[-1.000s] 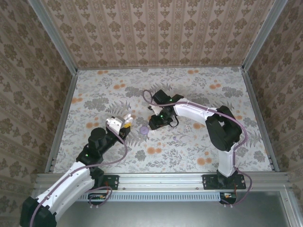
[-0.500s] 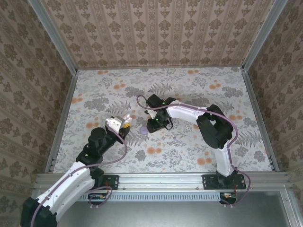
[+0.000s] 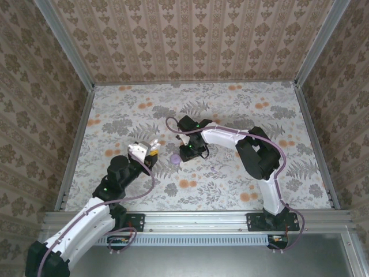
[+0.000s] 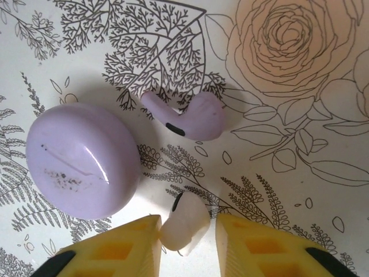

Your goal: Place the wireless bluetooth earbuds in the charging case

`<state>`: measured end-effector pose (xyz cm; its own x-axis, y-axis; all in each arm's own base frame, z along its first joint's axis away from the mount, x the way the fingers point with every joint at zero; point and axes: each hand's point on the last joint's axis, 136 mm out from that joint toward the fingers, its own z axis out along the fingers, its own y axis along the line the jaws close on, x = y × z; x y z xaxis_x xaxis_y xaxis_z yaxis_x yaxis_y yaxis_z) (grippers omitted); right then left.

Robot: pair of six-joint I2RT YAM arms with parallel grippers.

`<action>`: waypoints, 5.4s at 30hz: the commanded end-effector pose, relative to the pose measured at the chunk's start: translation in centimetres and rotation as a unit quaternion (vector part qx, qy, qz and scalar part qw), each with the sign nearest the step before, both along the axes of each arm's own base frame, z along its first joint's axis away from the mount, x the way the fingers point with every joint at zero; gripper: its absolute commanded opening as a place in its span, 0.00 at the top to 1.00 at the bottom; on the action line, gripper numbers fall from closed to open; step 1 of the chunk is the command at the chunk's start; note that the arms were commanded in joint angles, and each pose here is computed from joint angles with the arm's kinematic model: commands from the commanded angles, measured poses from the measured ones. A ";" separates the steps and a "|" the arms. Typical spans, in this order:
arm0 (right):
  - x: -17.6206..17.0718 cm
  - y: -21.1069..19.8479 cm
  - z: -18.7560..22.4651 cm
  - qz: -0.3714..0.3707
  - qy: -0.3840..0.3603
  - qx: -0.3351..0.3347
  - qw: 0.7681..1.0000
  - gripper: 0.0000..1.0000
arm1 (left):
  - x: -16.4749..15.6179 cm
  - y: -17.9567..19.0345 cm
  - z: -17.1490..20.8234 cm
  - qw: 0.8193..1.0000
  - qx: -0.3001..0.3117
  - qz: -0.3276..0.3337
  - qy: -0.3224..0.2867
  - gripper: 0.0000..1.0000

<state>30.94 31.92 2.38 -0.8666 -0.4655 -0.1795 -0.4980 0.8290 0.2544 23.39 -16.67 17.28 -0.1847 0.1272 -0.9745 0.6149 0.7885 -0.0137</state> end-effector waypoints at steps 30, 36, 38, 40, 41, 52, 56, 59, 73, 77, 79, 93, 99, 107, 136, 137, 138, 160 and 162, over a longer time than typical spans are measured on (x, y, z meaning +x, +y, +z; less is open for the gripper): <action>2.1 -0.6 9.3 -0.043 -0.187 0.185 0.964 0.90 | -0.7 -2.5 -0.8 0.996 -0.046 -0.071 0.005 0.88; 2.5 -2.4 14.8 -0.063 -0.292 0.287 0.910 0.89 | -0.2 -4.5 0.5 0.992 -0.066 -0.103 -0.017 0.88; 2.4 -3.0 16.6 -0.064 -0.326 0.312 0.890 0.89 | 0.0 -5.4 0.8 0.991 -0.067 -0.116 -0.019 0.88; 2.3 -3.4 17.8 -0.061 -0.350 0.330 0.875 0.89 | 0.2 -6.4 1.4 0.989 -0.070 -0.129 -0.025 0.88; 2.0 -3.7 19.1 -0.059 -0.367 0.342 0.863 0.89 | 0.4 -6.9 1.6 0.988 -0.074 -0.134 -0.028 0.89; -0.7 -5.1 24.3 -0.023 -0.458 0.409 0.789 0.89 | 1.1 -12.5 4.6 0.971 -0.109 -0.201 -0.070 0.89; -1.6 -5.6 25.1 -0.016 -0.476 0.419 0.773 0.89 | 1.3 -13.3 5.5 0.967 -0.115 -0.210 -0.082 0.89; -2.0 -5.7 25.5 -0.015 -0.480 0.429 0.765 0.88 | 1.3 -13.9 6.0 0.964 -0.122 -0.218 -0.090 0.89; -2.7 -5.0 26.9 0.004 -0.484 0.461 0.744 0.89 | 0.2 -15.9 6.9 0.944 -0.146 -0.268 -0.123 0.89; -3.0 -4.8 27.0 0.015 -0.483 0.464 0.743 0.89 | -0.1 -16.2 7.2 0.939 -0.147 -0.281 -0.132 0.89; -3.1 -4.7 27.0 0.019 -0.483 0.464 0.743 0.89 | -0.3 -16.3 7.4 0.938 -0.146 -0.284 -0.137 0.89; -4.1 -3.9 26.3 0.047 -0.477 0.466 0.744 0.89 | -0.4 -16.1 7.9 0.938 -0.146 -0.279 -0.148 0.89; -4.3 -3.5 25.9 0.057 -0.475 0.470 0.742 0.89 | -0.3 -16.0 8.3 0.938 -0.150 -0.276 -0.150 0.89; -4.4 -3.5 25.3 0.058 -0.473 0.466 0.746 0.89 | -0.5 -15.8 9.0 0.936 -0.156 -0.274 -0.155 0.89; -4.9 -2.2 23.6 0.086 -0.441 0.475 0.757 0.89 | -0.6 -15.5 10.0 0.934 -0.160 -0.271 -0.168 0.89; -5.0 -2.2 23.6 0.089 -0.439 0.477 0.756 0.89 | -0.6 -15.6 10.0 0.934 -0.160 -0.272 -0.168 0.89; -5.1 -2.1 23.5 0.090 -0.437 0.477 0.757 0.89 | -0.6 -15.5 10.1 0.934 -0.160 -0.271 -0.169 0.89; -5.7 -2.7 24.0 0.091 -0.444 0.477 0.753 0.90 | -0.3 -15.5 9.7 0.938 -0.153 -0.263 -0.167 0.89; -5.9 -2.6 24.2 0.096 -0.444 0.481 0.749 0.90 | -0.3 -15.5 9.6 0.938 -0.152 -0.263 -0.167 0.89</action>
<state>26.62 28.85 26.54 -0.1374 0.1587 -0.9777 -0.8829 0.4279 0.1935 23.24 -32.33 23.72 0.0583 -0.1151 -0.9916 0.9358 0.3523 0.0141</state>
